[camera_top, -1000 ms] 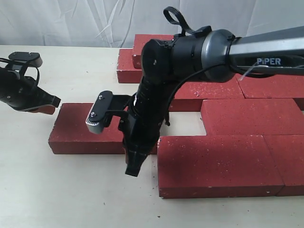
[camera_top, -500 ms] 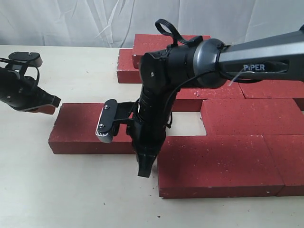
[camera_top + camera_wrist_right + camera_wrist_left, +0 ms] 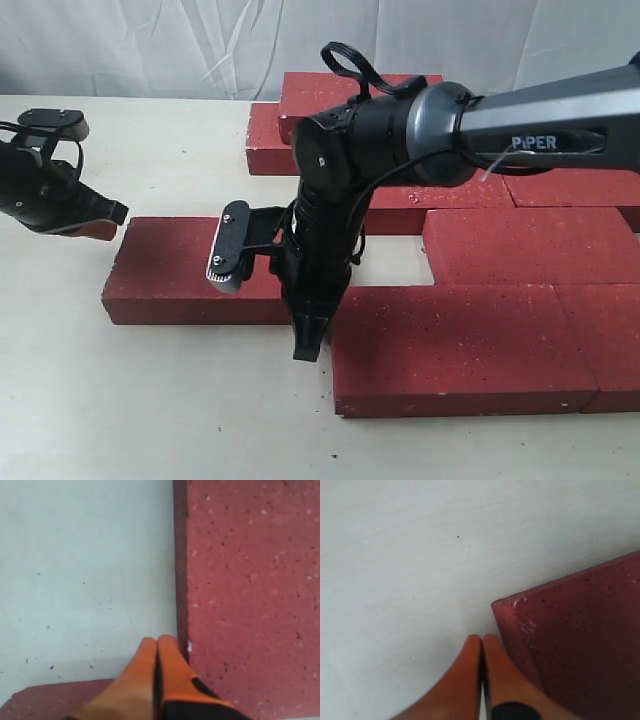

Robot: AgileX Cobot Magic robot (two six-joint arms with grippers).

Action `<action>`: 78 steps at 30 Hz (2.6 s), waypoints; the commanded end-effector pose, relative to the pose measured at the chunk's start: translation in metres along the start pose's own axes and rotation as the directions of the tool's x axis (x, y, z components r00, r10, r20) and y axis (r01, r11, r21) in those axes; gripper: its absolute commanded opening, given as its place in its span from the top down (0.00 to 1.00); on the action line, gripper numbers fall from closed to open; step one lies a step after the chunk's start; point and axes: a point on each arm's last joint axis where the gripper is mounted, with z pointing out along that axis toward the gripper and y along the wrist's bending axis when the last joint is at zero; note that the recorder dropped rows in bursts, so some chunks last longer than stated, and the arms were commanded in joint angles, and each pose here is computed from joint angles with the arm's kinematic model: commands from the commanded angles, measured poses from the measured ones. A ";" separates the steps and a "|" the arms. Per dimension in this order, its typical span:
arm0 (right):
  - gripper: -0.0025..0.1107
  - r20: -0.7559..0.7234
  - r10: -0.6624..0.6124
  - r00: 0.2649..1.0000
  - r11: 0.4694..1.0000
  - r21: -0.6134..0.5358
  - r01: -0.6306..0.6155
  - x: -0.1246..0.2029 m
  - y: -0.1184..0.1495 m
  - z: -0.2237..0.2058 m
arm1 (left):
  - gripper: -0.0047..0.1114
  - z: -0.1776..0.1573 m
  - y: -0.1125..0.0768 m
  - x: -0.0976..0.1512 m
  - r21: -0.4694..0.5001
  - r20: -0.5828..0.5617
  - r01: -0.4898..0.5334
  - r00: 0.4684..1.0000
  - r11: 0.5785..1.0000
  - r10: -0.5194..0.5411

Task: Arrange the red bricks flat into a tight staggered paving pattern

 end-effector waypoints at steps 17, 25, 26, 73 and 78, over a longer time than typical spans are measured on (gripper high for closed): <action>0.99 0.118 0.095 0.988 0.994 0.039 -0.101 -0.004 0.006 -0.051 | 0.96 -0.002 -0.001 -0.007 0.004 0.037 -0.025 0.999 1.000 0.025; 0.99 0.294 0.449 0.844 0.843 0.176 -0.509 0.046 -0.051 -0.064 | 0.96 -0.002 -0.001 -0.008 0.000 0.045 -0.014 0.999 1.000 0.014; 0.99 0.314 0.503 0.805 0.807 0.164 -0.568 0.052 -0.057 -0.062 | 0.96 -0.002 -0.001 -0.008 0.003 0.042 -0.014 0.999 1.000 0.014; 0.99 0.275 0.511 0.815 0.802 0.190 -0.567 0.062 -0.069 -0.042 | 0.96 0.033 -0.009 -0.009 0.044 0.021 0.004 1.000 0.999 -0.005; 0.99 0.211 0.481 0.851 0.824 0.221 -0.521 0.067 -0.067 -0.044 | 0.96 0.023 0.004 -0.012 0.001 0.045 0.008 0.999 1.000 -0.008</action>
